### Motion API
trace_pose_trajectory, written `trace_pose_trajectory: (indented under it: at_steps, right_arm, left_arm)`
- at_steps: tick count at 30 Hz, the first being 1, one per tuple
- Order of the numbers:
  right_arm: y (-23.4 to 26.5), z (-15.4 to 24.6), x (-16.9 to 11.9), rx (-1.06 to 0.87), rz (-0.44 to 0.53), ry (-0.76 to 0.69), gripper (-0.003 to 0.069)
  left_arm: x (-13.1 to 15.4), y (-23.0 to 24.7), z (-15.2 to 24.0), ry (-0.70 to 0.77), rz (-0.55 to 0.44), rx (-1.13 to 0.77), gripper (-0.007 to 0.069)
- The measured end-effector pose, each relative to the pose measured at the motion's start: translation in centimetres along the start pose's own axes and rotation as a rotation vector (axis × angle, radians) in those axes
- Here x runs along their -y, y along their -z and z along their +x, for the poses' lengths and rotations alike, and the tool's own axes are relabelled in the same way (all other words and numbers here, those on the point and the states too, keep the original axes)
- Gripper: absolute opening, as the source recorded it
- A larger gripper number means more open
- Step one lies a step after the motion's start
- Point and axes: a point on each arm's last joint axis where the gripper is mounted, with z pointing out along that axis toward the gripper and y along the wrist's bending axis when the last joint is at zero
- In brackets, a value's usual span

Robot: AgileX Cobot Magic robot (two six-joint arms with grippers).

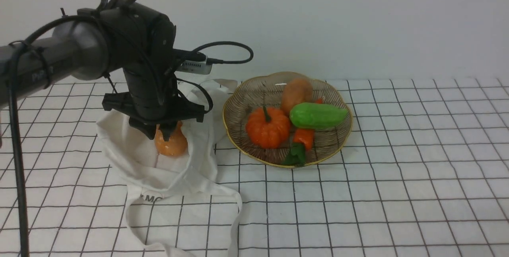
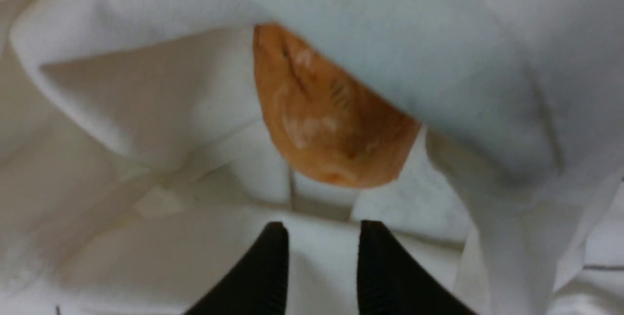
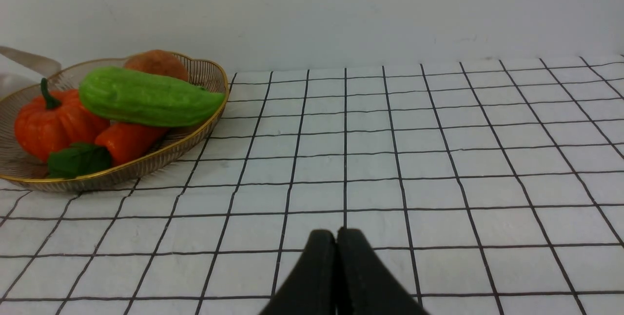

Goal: Take vegetables from bag on white checkered tablecloth place on plate.
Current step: 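Reach into the cloth bag and grasp the potato inside with the left gripper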

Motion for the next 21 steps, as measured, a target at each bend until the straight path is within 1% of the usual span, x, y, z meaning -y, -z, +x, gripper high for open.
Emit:
trace_pose_trajectory:
  at_steps: [1, 2, 3, 5, 7, 9, 13, 21]
  right_arm:
    - [0.0, 0.0, 0.0, 0.0, 0.0, 0.0, -0.0015]
    - [0.0, 0.0, 0.0, 0.0, 0.0, 0.0, -0.0015]
    - [0.0, 0.0, 0.0, 0.0, 0.0, 0.0, -0.0015]
    - [0.0, 0.0, 0.0, 0.0, 0.0, 0.0, -0.0015]
    - [0.0, 0.0, 0.0, 0.0, 0.0, 0.0, -0.0015]
    - [0.0, 0.0, 0.0, 0.0, 0.0, 0.0, -0.0015]
    - [0.0, 0.0, 0.0, 0.0, 0.0, 0.0, -0.0015]
    - [0.0, 0.0, 0.0, 0.0, 0.0, 0.0, -0.0015]
  left_arm:
    - [0.1, -0.2, -0.1, -0.001, 0.004, 0.007, 0.0256]
    - [0.1, -0.2, -0.1, -0.001, 0.005, 0.01, 0.027]
    - [0.2, -0.4, -0.3, -0.002, 0.009, 0.021, 0.0328]
    - [0.3, -0.6, -0.5, -0.004, 0.017, 0.042, 0.0372]
    - [0.5, -1.0, -0.8, -0.007, 0.027, 0.071, 0.0433]
    - [0.7, -1.6, -1.1, -0.012, 0.034, 0.089, 0.0468]
    - [0.9, -2.8, -1.3, -0.032, 0.022, 0.103, 0.0487]
    - [0.8, -4.2, -1.3, -0.064, -0.015, 0.088, 0.0489]
